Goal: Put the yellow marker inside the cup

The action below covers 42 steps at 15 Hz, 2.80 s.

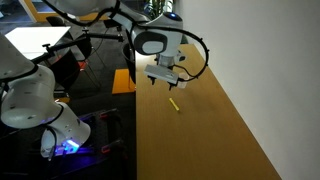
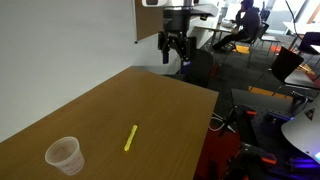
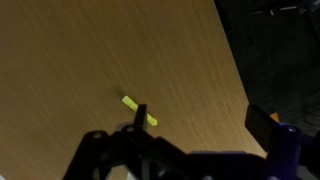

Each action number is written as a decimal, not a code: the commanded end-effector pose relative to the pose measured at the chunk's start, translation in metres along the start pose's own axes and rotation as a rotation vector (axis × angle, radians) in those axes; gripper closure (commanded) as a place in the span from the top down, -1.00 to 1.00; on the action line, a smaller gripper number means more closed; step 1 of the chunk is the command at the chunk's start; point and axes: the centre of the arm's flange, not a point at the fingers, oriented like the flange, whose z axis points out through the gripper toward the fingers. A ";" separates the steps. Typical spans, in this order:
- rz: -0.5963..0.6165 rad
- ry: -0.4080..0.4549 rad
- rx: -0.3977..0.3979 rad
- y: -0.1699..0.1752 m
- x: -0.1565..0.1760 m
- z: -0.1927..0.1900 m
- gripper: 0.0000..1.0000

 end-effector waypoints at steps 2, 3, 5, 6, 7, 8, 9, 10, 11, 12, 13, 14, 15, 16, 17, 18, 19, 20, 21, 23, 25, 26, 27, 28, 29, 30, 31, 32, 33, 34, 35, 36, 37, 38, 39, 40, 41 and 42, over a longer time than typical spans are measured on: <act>-0.033 -0.010 0.015 0.000 0.003 0.011 1.00; -0.036 -0.012 0.017 0.000 0.004 0.013 1.00; -0.036 -0.012 0.016 0.000 0.005 0.013 1.00; -0.036 -0.011 0.015 0.000 0.005 0.013 1.00; -0.051 -0.012 -0.003 -0.001 0.007 0.015 1.00; -0.072 -0.023 -0.006 -0.001 0.011 0.020 1.00; -0.094 -0.052 -0.020 -0.001 0.018 0.027 1.00; -0.132 -0.067 -0.041 -0.002 0.026 0.035 1.00; -0.170 -0.090 -0.070 -0.003 0.032 0.045 1.00; -0.220 -0.086 -0.094 -0.003 0.040 0.054 1.00; -0.262 -0.082 -0.112 -0.004 0.047 0.065 1.00; -0.291 -0.074 -0.129 -0.005 0.053 0.074 1.00; -0.330 -0.061 -0.140 -0.006 0.059 0.084 1.00; -0.369 -0.049 -0.149 -0.006 0.064 0.096 1.00; -0.401 -0.043 -0.156 -0.007 0.068 0.106 1.00; -0.433 -0.039 -0.153 -0.006 0.072 0.115 1.00; -0.469 -0.036 -0.145 -0.006 0.073 0.125 1.00; -0.497 -0.037 -0.139 -0.004 0.075 0.135 1.00; -0.523 -0.038 -0.127 -0.002 0.077 0.146 1.00; -0.567 -0.050 -0.106 0.003 0.081 0.166 1.00; -0.605 -0.070 -0.107 0.010 0.088 0.184 1.00; -0.623 -0.081 -0.112 0.014 0.092 0.191 1.00; -0.634 -0.086 -0.119 0.019 0.096 0.198 1.00; -0.651 -0.092 -0.123 0.024 0.101 0.205 1.00; -0.668 -0.097 -0.124 0.027 0.107 0.210 1.00; -0.683 -0.106 -0.125 0.031 0.112 0.216 1.00; -0.697 -0.113 -0.130 0.033 0.119 0.221 1.00; -0.709 -0.115 -0.136 0.036 0.123 0.226 1.00; -0.717 -0.114 -0.136 0.038 0.129 0.231 1.00; -0.724 -0.113 -0.139 0.041 0.134 0.236 1.00; -0.730 -0.114 -0.136 0.042 0.139 0.241 1.00; -0.734 -0.116 -0.131 0.042 0.143 0.245 1.00; -0.712 -0.117 -0.117 0.033 0.126 0.237 1.00; -0.715 -0.116 -0.116 0.035 0.130 0.241 1.00; -0.717 -0.115 -0.116 0.036 0.133 0.245 1.00; -0.718 -0.115 -0.115 0.036 0.134 0.247 1.00; -0.719 -0.114 -0.116 0.036 0.135 0.247 1.00; -0.719 -0.114 -0.117 0.037 0.135 0.247 1.00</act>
